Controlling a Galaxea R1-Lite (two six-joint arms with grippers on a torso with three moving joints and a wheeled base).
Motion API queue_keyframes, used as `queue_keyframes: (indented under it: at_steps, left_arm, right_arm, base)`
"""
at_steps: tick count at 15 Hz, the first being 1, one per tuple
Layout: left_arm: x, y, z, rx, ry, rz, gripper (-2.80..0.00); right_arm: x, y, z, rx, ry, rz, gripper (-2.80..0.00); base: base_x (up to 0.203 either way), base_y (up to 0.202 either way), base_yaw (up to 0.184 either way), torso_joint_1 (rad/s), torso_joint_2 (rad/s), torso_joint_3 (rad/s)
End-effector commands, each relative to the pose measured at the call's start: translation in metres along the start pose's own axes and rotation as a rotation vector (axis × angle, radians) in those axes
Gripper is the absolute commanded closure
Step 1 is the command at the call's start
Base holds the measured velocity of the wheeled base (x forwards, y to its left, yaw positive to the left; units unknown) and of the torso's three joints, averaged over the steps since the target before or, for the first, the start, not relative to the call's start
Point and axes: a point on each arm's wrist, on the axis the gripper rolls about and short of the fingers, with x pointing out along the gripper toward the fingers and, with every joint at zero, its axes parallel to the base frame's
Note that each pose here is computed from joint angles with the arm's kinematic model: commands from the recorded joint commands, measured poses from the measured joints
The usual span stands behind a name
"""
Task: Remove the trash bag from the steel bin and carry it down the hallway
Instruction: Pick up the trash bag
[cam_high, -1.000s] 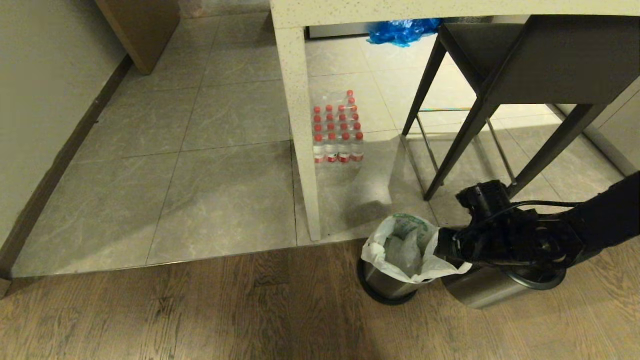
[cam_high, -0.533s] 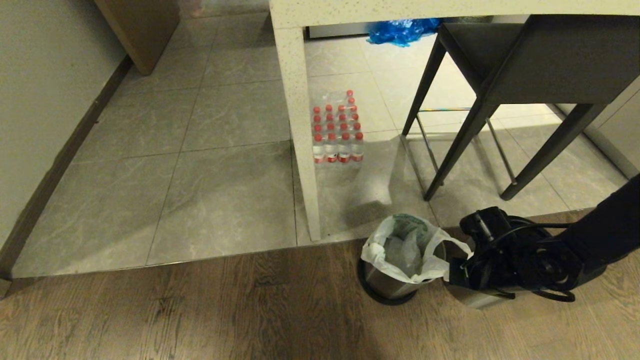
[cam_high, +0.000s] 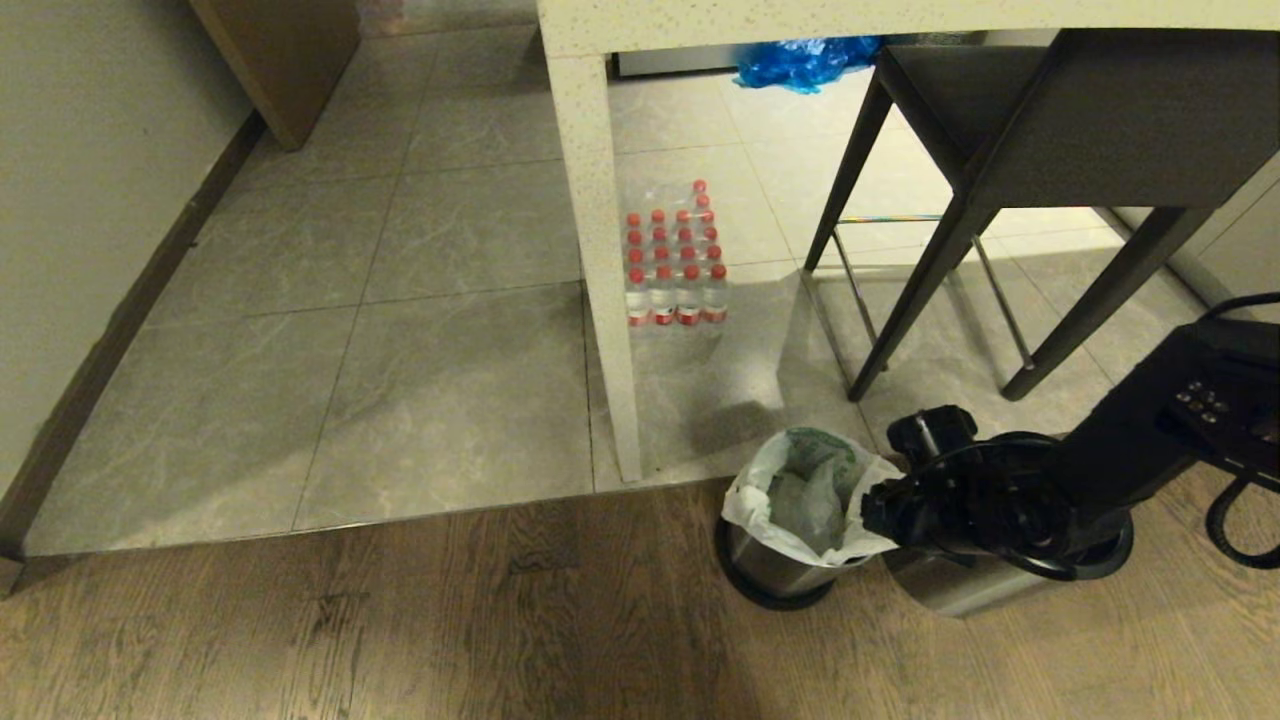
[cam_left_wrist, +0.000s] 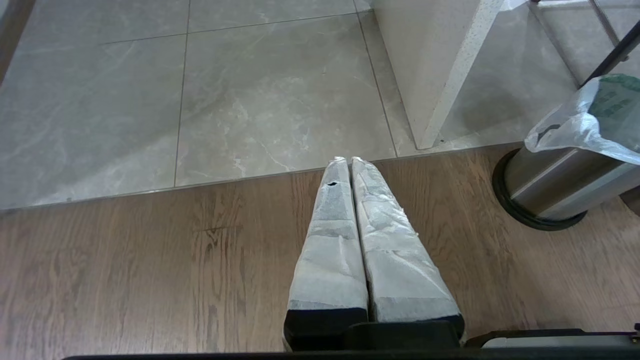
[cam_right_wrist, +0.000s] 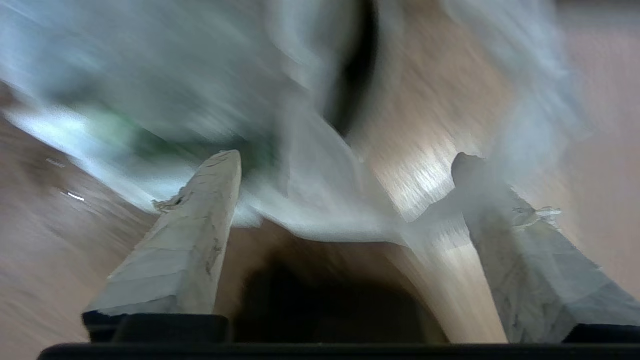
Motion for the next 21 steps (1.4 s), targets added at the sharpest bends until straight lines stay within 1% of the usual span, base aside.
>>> queue_keyframes:
  at_steps: [1, 4, 8, 11, 14, 16, 18, 21]
  left_arm:
    - [0.0, 0.0, 0.0, 0.0, 0.001, 0.0, 0.0]
    - [0.0, 0.0, 0.0, 0.0, 0.001, 0.0, 0.0]
    - [0.0, 0.0, 0.0, 0.0, 0.001, 0.0, 0.0]
    - [0.0, 0.0, 0.0, 0.0, 0.001, 0.0, 0.0]
    - [0.0, 0.0, 0.0, 0.0, 0.001, 0.0, 0.0]
    - [0.0, 0.0, 0.0, 0.0, 0.001, 0.0, 0.0]
    - [0.0, 0.0, 0.0, 0.0, 0.001, 0.0, 0.0]
    - [0.0, 0.0, 0.0, 0.0, 0.001, 0.001, 0.0]
  right_arm:
    - [0.017, 0.005, 0.0, 0.006, 0.0, -0.002, -2.8]
    - [0.032, 0.01, 0.002, 0.006, -0.002, 0.009, -2.8]
    - [0.04, 0.023, 0.017, 0.021, -0.039, 0.048, -2.8]
    - [0.042, 0.03, 0.016, 0.011, -0.023, 0.081, -2.8]
    - [0.045, 0.044, 0.03, 0.017, -0.041, 0.164, -2.8]
    - [0.049, 0.054, 0.03, 0.007, -0.039, 0.186, -2.8]
    - [0.053, 0.058, 0.027, -0.003, -0.017, 0.184, -2.8]
    - [0.058, 0.065, 0.022, -0.017, 0.0, 0.21, -2.8]
  base:
    - [0.0, 0.0, 0.0, 0.0, 0.0, 0.0]
    - [0.0, 0.0, 0.0, 0.0, 0.0, 0.0]
    - [0.0, 0.0, 0.0, 0.0, 0.0, 0.0]
    - [0.0, 0.0, 0.0, 0.0, 0.0, 0.0]
    - [0.0, 0.0, 0.0, 0.0, 0.0, 0.0]
    - [0.0, 0.0, 0.0, 0.0, 0.0, 0.0]
    - [0.0, 0.0, 0.0, 0.0, 0.0, 0.0]
    - [0.0, 0.0, 0.0, 0.0, 0.0, 0.0]
